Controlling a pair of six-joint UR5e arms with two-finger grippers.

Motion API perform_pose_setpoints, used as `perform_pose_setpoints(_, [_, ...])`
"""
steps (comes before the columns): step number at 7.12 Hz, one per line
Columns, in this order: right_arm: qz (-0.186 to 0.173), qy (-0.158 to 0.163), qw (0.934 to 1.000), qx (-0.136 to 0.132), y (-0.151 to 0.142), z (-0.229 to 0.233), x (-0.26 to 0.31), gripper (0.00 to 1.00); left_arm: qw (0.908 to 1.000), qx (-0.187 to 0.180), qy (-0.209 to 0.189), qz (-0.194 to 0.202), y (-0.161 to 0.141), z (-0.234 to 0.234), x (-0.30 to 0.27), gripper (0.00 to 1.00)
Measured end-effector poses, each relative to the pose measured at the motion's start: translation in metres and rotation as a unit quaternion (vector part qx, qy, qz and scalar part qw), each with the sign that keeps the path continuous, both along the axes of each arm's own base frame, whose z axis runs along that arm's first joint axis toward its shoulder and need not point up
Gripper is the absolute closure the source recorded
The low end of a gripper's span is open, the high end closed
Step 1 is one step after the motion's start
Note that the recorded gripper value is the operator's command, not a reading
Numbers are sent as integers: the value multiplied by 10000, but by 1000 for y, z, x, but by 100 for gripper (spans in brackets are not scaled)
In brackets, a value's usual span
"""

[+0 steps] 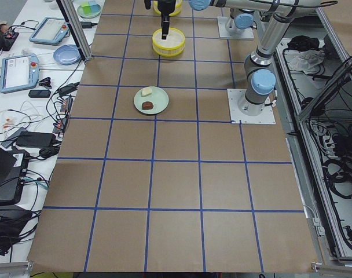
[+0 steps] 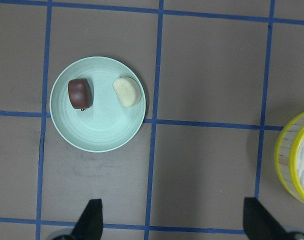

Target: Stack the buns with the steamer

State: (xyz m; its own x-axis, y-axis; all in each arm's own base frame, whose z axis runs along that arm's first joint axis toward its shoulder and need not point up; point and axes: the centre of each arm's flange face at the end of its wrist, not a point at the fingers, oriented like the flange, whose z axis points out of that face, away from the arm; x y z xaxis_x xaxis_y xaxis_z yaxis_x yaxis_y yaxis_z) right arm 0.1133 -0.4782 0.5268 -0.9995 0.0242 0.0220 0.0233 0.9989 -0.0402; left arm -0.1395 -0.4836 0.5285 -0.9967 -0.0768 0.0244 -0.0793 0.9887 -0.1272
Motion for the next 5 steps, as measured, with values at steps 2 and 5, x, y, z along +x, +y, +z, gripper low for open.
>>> perform_pose_setpoints(2, [11,-5,10000,0,0,0,0,0,10000,33,-1,-1,-3,-4,0,0])
perform_pose_setpoints(5, [348,104,9993,2,-5,1,-19,0,9999,131,-12,1,-19,-23,2,0])
